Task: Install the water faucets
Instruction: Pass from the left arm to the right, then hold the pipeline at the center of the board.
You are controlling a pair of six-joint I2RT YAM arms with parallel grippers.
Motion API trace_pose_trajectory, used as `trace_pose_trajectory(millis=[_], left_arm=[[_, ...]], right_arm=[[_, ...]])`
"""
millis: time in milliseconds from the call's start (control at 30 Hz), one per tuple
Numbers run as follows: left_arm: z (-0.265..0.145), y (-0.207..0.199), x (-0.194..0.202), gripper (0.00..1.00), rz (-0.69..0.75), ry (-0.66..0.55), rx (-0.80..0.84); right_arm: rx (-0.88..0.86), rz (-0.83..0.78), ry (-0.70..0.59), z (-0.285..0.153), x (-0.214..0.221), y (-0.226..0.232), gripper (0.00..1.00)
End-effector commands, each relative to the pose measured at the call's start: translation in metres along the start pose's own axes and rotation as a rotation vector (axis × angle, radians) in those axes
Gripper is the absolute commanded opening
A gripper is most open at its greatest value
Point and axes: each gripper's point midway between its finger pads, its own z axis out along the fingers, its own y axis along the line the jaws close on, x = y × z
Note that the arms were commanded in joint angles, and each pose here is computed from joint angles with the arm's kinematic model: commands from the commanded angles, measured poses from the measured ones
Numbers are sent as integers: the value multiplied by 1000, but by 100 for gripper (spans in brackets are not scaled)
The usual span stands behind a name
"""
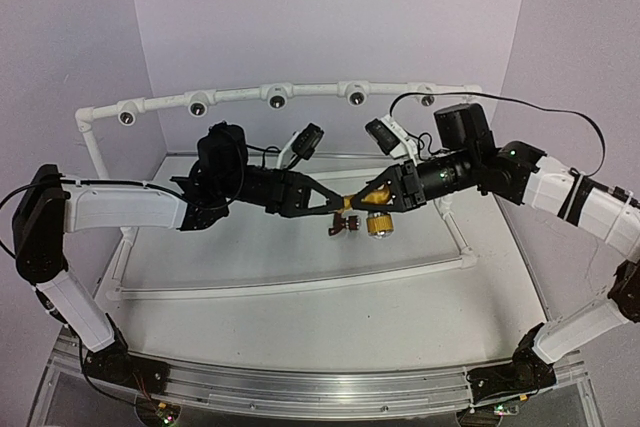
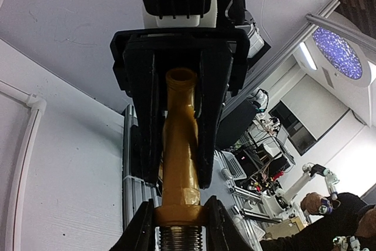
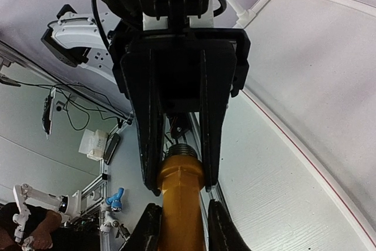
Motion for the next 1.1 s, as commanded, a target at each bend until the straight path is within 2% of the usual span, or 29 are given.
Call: trace_pose_trajectory(millis=[0,67,100,133,233,300,467,567,667,867,1067], left_arm=[[-3,-7,-11,32,80,-40,-24],[-4,4,-9,62,83,-48,-82],[-5,10,-7,73,81,-49,-111],[-6,15,-6,79,86,-50,-138],[-10,43,4,80,95,-36,-256],[-10,61,13,81,103,-20,-312],[2,108,38,81,127,47,-413],[25,138,57,82,210,150,-518],[52,165,74,82,295,254,-581],[82,209,99,82,379,353,-619],[108,244,133,82,399,462,-615]], right_arm=[[219,-9,-86,-15,-8,-26,0],[389,-73,-142,-37,-6,-43,0],[514,-76,-178,-52,-6,-59,0],[641,-72,-213,-70,-7,-73,0],[985,-21,-84,-115,12,-115,0],[1120,-39,16,-132,18,-128,0],[1382,-154,6,-188,2,-125,0],[1530,-220,75,-211,-5,-129,0],[1589,-245,105,-223,-11,-133,0],[1620,-304,148,-232,-18,-131,0],[1646,-472,74,-242,-36,-117,0]])
